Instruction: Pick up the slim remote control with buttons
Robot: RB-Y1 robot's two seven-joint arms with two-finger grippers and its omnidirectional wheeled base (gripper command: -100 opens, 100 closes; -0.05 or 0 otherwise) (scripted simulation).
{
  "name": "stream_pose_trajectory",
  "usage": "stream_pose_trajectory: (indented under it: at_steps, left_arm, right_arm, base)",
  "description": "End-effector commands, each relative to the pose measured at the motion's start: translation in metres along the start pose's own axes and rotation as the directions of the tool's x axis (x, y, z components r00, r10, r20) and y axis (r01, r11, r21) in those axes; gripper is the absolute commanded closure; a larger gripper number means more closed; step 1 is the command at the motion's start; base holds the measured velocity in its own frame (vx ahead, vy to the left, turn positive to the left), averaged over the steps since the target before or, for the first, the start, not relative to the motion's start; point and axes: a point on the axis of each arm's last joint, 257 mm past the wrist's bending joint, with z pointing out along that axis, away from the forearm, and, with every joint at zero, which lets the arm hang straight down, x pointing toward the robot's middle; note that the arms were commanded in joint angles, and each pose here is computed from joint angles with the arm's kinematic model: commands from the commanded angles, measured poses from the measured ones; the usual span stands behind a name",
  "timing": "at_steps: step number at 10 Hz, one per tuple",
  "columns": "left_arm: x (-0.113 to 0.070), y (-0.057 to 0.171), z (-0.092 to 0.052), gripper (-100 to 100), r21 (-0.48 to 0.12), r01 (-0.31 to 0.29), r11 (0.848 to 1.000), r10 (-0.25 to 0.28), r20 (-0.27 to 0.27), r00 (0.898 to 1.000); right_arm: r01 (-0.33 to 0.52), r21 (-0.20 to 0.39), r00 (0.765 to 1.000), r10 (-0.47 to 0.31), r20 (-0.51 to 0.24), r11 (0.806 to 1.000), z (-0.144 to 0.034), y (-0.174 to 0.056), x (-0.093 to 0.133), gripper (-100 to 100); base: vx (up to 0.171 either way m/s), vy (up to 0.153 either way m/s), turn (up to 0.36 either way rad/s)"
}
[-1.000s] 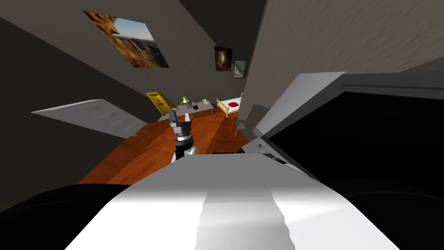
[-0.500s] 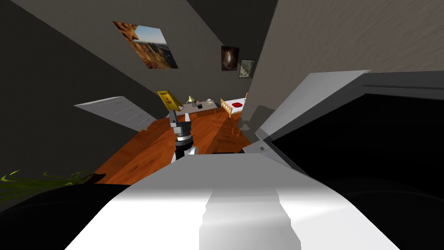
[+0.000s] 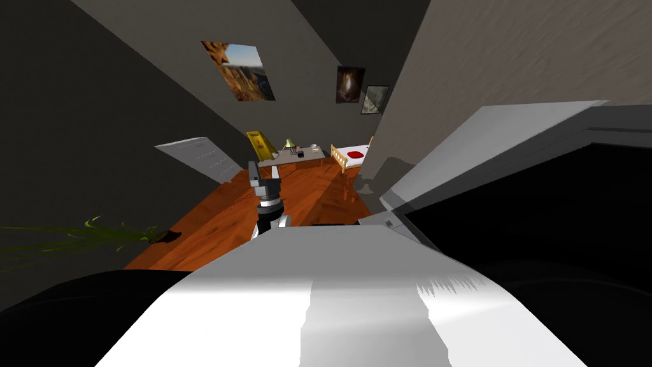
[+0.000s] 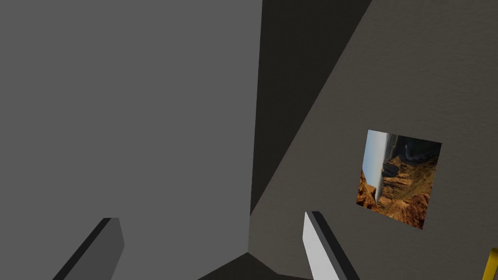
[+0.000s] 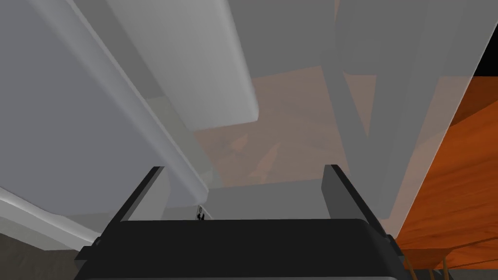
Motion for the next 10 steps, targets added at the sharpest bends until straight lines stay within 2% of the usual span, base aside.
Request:
stream_pose_trajectory:
  at_steps: [1,2,3,4,5,6,7,9,10]
  left_arm:
    - [0.000,0.000,0.000,0,0.000,0.000,1.000,0.000,0.000,1.000]
    - [0.000,0.000,0.000,0,0.000,0.000,1.000,0.000,0.000,1.000]
    - [0.000,0.000,0.000,0,0.000,0.000,1.000,0.000,0.000,1.000]
    - [0.000,0.000,0.000,0,0.000,0.000,1.000,0.000,0.000,1.000]
    - [0.000,0.000,0.000,0,0.000,0.000,1.000,0.000,0.000,1.000]
    - [0.000,0.000,0.000,0,0.000,0.000,1.000,0.000,0.000,1.000]
    - [0.000,0.000,0.000,0,0.000,0.000,1.000,0.000,0.000,1.000]
    - [0.000,0.000,0.000,0,0.000,0.000,1.000,0.000,0.000,1.000]
    - [0.000,0.000,0.000,0,0.000,0.000,1.000,0.000,0.000,1.000]
  right_arm:
    - [0.001,-0.001,0.999,-0.001,-0.048,1.000,0.000,0.002,0.020,-100]
    - [0.001,-0.001,0.999,-0.001,-0.048,1.000,0.000,0.002,0.020,-100]
    - [-0.009,-0.001,0.994,0.009,-0.111,1.000,-0.004,0.000,0.049,-100]
    - [-0.009,-0.001,0.994,0.009,-0.111,1.000,-0.004,0.000,0.049,-100]
    - [-0.019,-0.002,0.986,0.019,-0.168,1.000,-0.009,-0.001,0.076,-100]
    - [-0.019,-0.002,0.986,0.019,-0.168,1.000,-0.009,-0.001,0.076,-100]
    - [-0.031,-0.004,0.976,0.029,-0.218,1.000,-0.013,0.000,0.099,-100]
    - [-0.031,-0.004,0.976,0.029,-0.218,1.000,-0.013,0.000,0.099,-100]
    - [-0.042,-0.006,0.965,0.039,-0.259,0.999,-0.018,0.002,0.119,-100]
  base:
    - [-0.025,-0.057,0.113]
    - [-0.016,-0.026,-0.055]
    - [-0.023,-0.026,0.183]
    - [-0.025,-0.032,0.117]
    - [-0.031,-0.035,0.165]
    - [-0.026,-0.039,0.099]
    - [-0.023,-0.030,0.154]
    - [-0.013,-0.020,0.023]
    - [-0.017,-0.018,0.120]
